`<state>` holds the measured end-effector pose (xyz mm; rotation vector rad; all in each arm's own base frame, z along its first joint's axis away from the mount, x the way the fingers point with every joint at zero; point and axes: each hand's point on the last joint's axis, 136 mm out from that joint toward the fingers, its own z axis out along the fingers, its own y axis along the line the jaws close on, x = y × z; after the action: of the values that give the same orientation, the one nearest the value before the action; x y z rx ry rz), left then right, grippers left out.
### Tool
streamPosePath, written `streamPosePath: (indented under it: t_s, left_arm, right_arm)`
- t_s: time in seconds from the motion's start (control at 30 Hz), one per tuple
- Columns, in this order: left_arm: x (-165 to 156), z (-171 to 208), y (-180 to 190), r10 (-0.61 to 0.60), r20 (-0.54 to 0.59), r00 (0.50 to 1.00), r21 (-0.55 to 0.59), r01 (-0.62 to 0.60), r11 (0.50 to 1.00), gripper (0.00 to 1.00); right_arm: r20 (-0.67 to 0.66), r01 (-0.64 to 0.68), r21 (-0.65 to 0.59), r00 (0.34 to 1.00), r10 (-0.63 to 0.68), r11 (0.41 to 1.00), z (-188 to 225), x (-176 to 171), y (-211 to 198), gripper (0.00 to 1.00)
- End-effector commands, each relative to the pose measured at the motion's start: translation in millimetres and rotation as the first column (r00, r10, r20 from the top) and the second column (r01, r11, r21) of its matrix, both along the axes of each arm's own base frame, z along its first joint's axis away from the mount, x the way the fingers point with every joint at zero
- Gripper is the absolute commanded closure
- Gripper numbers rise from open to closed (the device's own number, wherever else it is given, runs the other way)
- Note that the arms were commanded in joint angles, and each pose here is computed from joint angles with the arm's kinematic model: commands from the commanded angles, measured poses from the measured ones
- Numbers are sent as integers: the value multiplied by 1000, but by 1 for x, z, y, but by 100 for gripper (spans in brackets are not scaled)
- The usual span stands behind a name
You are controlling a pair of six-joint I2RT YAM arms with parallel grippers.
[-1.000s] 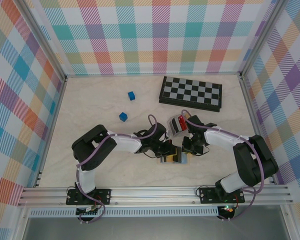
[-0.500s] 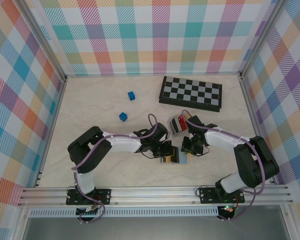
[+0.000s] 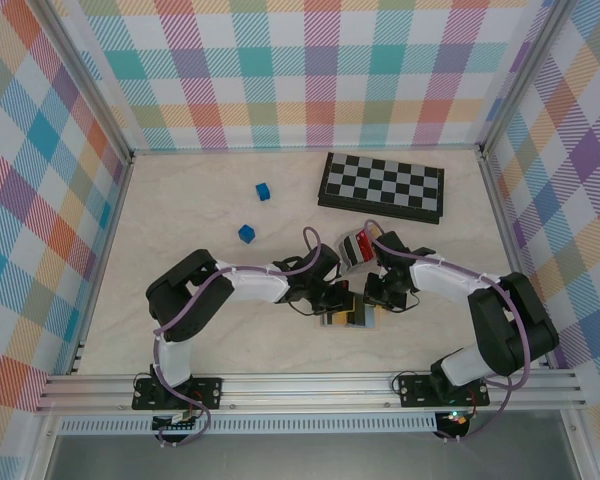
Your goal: Put the credit cards into the card holder
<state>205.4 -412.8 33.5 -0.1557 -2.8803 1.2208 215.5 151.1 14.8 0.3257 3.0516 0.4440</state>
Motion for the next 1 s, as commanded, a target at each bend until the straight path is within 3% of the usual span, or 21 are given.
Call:
streamPosePath:
  t_s: [0.0,0.23,0.8,0.97]
  left_arm:
    - [-16,-26,5,-14,-38,999,86,17,996,94]
    - [-14,-20,25,-6,16,1000,172,3,985,83]
    - [-13,-10,37,-27,46,999,236,15,972,77]
    - [-12,-9,28,-36,44,998,204,26,979,73]
  right_arm:
    - [-32,24,-45,999,-25,999,-11,-10,-11,77]
    - [10,33,-73,999,-32,997,3,-8,-21,73]
    - [-47,12,-58,999,-14,998,-17,-17,-17,82]
    - [-52,12,-48,999,-14,999,-18,-17,-15,82]
